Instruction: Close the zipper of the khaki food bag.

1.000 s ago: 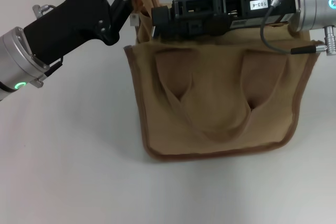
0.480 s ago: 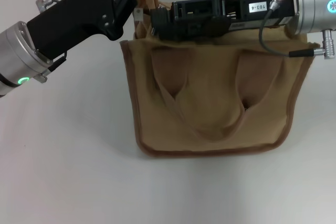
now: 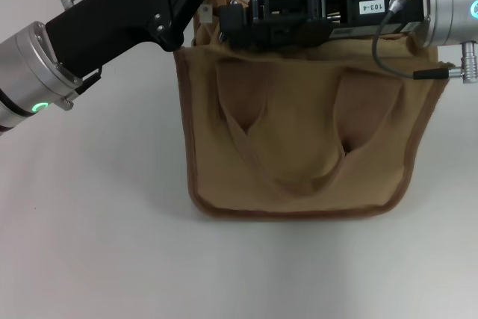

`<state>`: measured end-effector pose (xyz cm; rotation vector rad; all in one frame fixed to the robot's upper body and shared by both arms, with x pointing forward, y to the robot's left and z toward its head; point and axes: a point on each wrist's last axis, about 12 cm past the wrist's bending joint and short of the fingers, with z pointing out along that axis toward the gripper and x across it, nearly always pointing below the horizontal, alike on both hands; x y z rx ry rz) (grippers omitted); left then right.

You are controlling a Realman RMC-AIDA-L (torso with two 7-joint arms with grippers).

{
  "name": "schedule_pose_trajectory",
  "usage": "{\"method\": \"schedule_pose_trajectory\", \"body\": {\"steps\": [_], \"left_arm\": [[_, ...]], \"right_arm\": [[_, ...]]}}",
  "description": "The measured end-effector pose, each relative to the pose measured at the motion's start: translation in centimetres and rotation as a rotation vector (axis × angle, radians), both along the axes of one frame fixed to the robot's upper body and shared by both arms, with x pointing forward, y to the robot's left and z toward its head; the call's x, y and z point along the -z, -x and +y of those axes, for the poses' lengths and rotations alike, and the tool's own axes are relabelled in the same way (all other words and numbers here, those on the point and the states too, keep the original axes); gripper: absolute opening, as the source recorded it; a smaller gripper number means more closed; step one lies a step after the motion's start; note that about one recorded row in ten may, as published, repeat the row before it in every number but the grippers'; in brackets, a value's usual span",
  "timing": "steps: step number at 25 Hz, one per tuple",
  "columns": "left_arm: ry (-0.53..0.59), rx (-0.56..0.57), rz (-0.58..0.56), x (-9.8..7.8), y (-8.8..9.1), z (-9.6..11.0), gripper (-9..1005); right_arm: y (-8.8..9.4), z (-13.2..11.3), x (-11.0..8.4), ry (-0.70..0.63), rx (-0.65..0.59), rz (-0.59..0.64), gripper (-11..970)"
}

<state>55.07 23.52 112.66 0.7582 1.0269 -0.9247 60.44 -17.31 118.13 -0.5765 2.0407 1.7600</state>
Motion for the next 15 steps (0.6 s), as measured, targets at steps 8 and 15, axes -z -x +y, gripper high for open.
{"method": "schedule_pose_trajectory", "body": {"steps": [8, 15], "left_arm": [[0.002, -0.021, 0.009, 0.3, 0.2, 0.3, 15], [-0.005, -0.076, 0.040, 1.0, 0.4, 1.1, 15]], "right_arm": [[0.0, -0.2, 0.0, 0.002, 0.009, -0.005, 726], [-0.2, -0.4, 0.1, 0.008, 0.029, -0.008, 575]]}}
